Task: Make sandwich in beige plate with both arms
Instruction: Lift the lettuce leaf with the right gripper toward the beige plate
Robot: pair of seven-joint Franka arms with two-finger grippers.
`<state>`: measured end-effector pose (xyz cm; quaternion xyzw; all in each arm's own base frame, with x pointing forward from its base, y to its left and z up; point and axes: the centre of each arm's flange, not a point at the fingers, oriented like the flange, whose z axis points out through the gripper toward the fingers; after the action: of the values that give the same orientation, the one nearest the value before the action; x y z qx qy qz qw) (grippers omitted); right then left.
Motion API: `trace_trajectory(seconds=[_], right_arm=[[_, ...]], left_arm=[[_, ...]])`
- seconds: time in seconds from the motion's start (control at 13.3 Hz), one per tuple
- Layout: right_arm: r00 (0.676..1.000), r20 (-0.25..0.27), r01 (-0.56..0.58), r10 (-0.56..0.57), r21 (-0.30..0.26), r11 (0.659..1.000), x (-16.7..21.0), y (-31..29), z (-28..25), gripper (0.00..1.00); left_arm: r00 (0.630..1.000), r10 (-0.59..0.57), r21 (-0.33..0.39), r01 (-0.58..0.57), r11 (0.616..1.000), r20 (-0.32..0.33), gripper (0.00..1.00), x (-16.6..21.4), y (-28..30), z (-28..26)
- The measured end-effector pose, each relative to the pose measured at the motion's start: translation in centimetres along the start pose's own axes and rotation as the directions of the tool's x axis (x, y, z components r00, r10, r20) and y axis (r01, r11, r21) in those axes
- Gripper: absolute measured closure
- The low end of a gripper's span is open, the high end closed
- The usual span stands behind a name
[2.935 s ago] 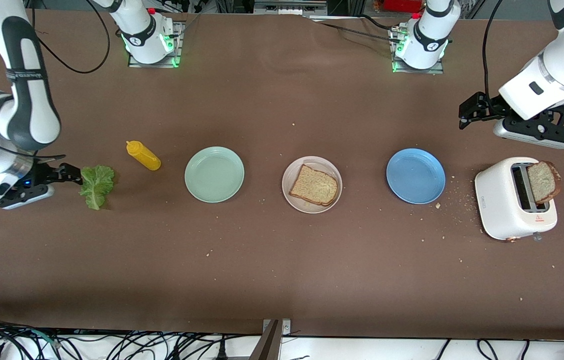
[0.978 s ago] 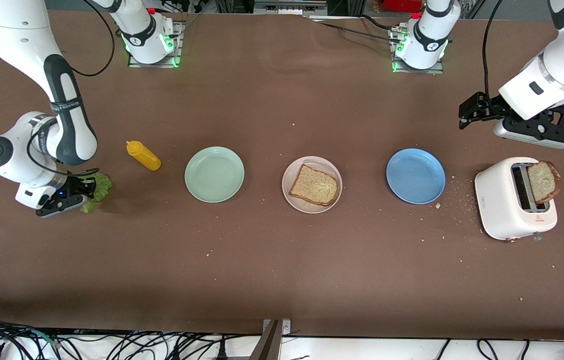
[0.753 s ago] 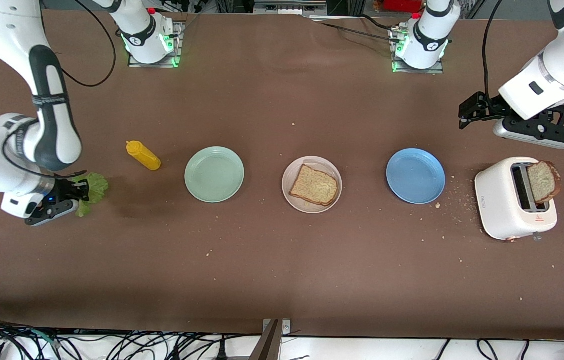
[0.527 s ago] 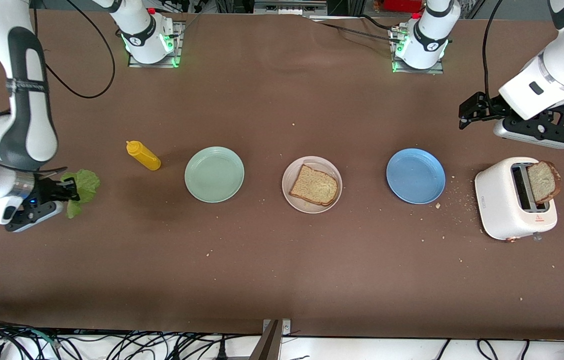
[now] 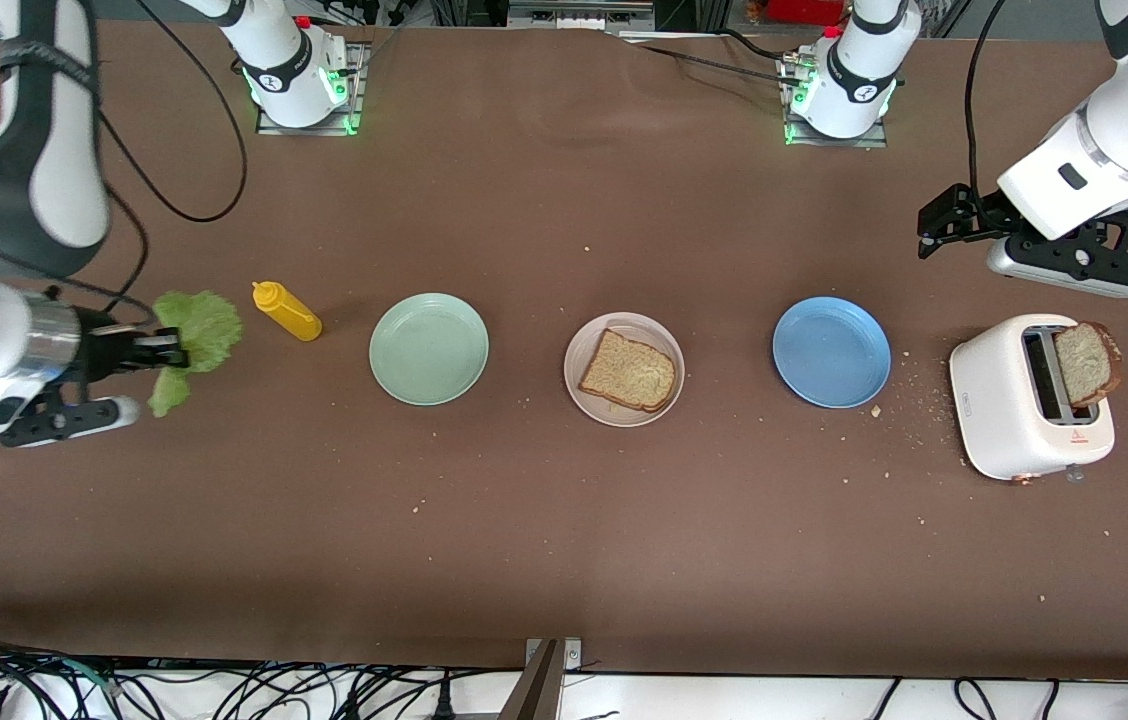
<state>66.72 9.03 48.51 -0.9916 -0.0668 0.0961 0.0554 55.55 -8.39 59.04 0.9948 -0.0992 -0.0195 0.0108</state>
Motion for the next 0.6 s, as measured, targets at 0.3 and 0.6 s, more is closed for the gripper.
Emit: trace_trajectory(seconds=[0.3,0.6], right_arm=[[0.942,0.054,-0.335,0.331,0.094,0.938,-0.6,-11.7,1.2,0.93],[0.858,0.054,-0.514,0.511,0.072,0.855,-0.6,-20.8,5.3,0.93]], left_arm=[[1.000,0.000,0.000,0.000,1.000,0.000,0.00,0.0,0.0,0.0],[1.000,0.000,0.000,0.000,1.000,0.000,0.00,0.0,0.0,0.0]])
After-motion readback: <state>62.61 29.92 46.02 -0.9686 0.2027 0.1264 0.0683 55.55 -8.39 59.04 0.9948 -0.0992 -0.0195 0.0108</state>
